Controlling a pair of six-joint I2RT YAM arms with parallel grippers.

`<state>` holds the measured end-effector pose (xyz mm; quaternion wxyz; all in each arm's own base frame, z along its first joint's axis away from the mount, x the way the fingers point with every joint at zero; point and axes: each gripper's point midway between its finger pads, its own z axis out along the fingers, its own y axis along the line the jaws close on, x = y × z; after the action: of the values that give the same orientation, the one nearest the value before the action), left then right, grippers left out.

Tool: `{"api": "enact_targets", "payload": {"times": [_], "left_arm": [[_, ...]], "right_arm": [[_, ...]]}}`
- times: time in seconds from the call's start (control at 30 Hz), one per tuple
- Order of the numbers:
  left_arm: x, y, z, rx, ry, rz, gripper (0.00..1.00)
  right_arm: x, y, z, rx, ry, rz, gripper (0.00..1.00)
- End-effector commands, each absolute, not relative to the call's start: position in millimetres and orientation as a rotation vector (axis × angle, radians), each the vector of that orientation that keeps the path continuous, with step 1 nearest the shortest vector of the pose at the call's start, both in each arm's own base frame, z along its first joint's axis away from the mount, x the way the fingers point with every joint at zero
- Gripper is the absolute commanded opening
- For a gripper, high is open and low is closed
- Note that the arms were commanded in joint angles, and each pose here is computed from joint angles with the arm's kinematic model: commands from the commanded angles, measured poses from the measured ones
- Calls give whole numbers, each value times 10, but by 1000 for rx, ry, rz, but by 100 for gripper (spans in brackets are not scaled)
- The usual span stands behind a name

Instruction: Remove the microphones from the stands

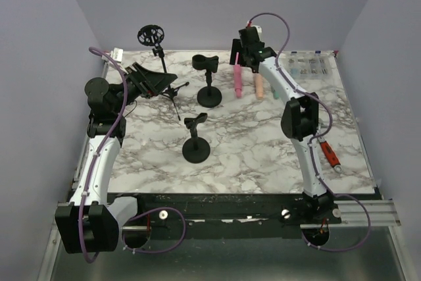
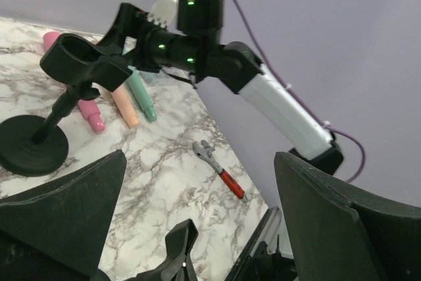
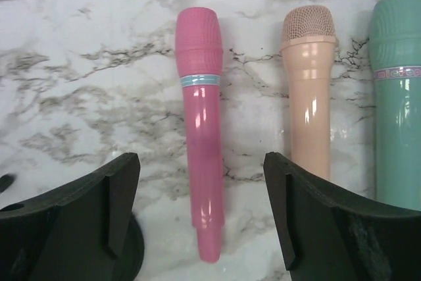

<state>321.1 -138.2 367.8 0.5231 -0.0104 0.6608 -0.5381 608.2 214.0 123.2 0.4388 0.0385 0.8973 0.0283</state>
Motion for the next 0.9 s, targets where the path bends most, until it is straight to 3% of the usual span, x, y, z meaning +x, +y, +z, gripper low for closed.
{"api": "enact_targets", "payload": {"times": [0.0,0.23,0.37,0.47,0.6,0.77,0.87], "left_arm": [[3244,-1294,3812,-7,1548,-1187,99],[3330,-1150,3756,4,1553,-1010,89],[3424,-1031,3694,30,1563,-869,78],[3536,-880,3606,22,1587,-720,78],[3724,-712,3478,59,1624,-497,87],[3992,-821,3256,65,1602,-392,82],[4130,-873,3194,66,1514,-265,84]], "right_arm": [[5781,2254,2030,64,2166,259,84],[4939,2516,2268,-21,2140,637,86],[4394,2522,2146,-28,2129,800,87],[4022,2591,2160,-31,2077,978,87],[3708,2609,2135,-47,2026,1102,87],[3488,2568,2143,-75,1998,1140,87],[3384,2525,2182,-84,1969,1144,88]]}}
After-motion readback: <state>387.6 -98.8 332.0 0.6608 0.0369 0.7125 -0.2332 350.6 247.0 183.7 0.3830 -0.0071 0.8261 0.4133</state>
